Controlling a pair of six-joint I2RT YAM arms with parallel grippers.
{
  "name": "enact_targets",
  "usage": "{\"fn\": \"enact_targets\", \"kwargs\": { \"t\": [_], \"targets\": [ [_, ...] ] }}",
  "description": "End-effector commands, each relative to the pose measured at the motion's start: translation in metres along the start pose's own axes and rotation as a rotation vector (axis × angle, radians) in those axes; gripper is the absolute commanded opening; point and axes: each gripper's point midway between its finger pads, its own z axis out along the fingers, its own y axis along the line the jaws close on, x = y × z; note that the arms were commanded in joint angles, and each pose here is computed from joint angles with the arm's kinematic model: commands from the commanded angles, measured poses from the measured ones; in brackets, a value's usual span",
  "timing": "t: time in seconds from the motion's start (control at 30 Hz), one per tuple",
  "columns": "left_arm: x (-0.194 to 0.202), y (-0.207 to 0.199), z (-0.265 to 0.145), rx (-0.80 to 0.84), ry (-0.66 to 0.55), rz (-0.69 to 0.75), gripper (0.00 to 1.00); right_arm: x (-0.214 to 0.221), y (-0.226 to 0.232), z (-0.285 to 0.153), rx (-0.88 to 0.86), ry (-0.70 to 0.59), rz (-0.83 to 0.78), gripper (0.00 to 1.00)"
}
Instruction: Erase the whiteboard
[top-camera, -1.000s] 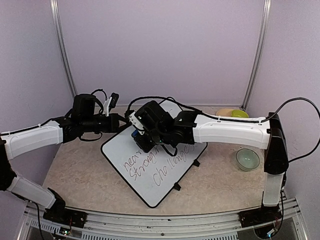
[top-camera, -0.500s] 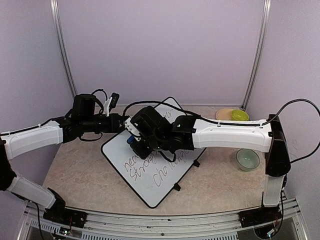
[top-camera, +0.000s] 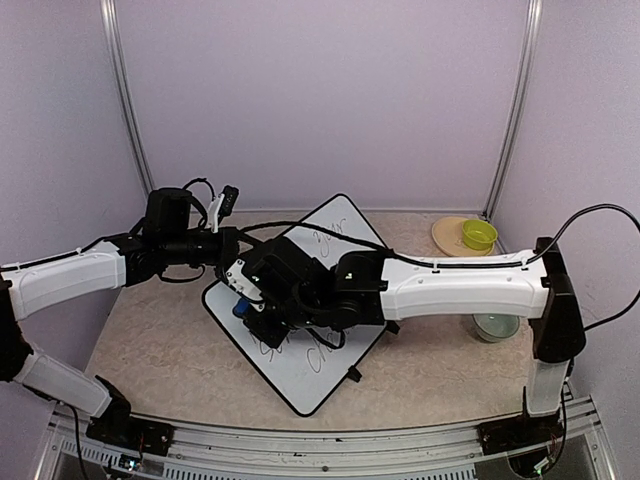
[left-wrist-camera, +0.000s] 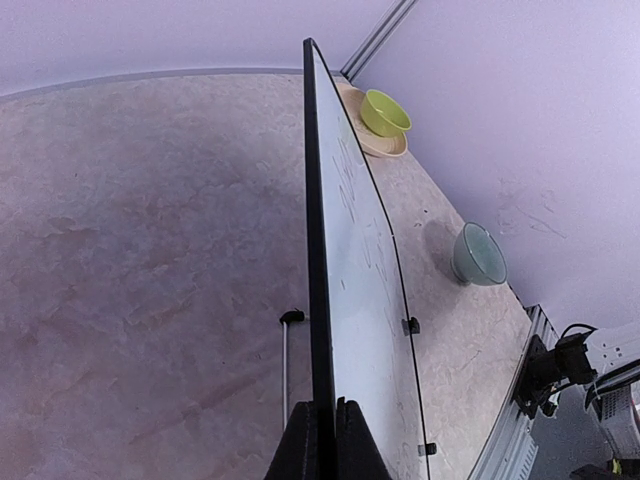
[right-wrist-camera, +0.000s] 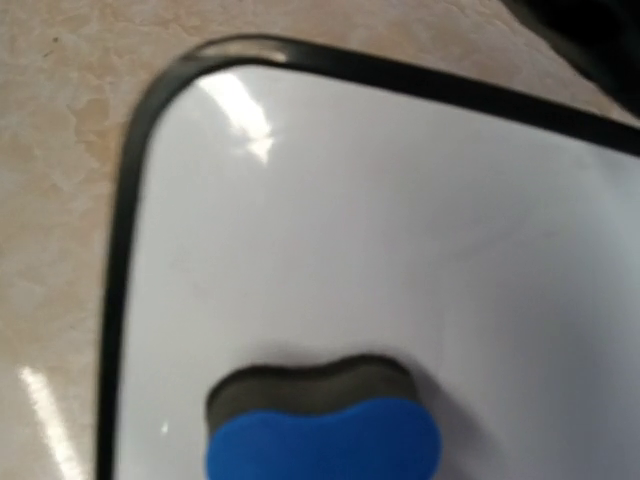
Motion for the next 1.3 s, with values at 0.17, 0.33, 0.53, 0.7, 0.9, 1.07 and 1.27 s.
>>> {"fn": "enact_targets", "kwargs": {
  "t": [0.17,0.33,0.53,0.7,0.9,1.07,1.27],
  "targets": [
    [0.006,-0.006,-0.001,0.017,0.027,0.011,0.00,0.012,-0.087,0.005,0.103,0.013,0.115,0.23],
    [0.006,-0.008,-0.001,0.024,0.030,0.012,0.00,0.021,-0.135,0.007,0.173,0.015,0.132,0.23],
    [0.005,-0.008,-0.002,0.026,0.028,0.015,0.00,0.039,-0.185,0.010,0.231,0.032,0.193,0.23],
    [0.005,-0.009,-0.002,0.027,0.027,0.017,0.00,0.055,-0.213,0.015,0.256,0.049,0.237,0.22],
    [0.004,-0.010,-0.004,0.027,0.022,0.021,0.00,0.070,-0.233,0.020,0.283,0.068,0.270,0.22],
    [0.003,-0.012,-0.004,0.035,0.023,0.020,0.00,0.080,-0.248,0.020,0.311,0.083,0.290,0.22],
    [0.004,-0.013,-0.005,0.032,0.021,0.024,0.00,0.085,-0.258,0.019,0.326,0.085,0.309,0.21]
  ]
}}
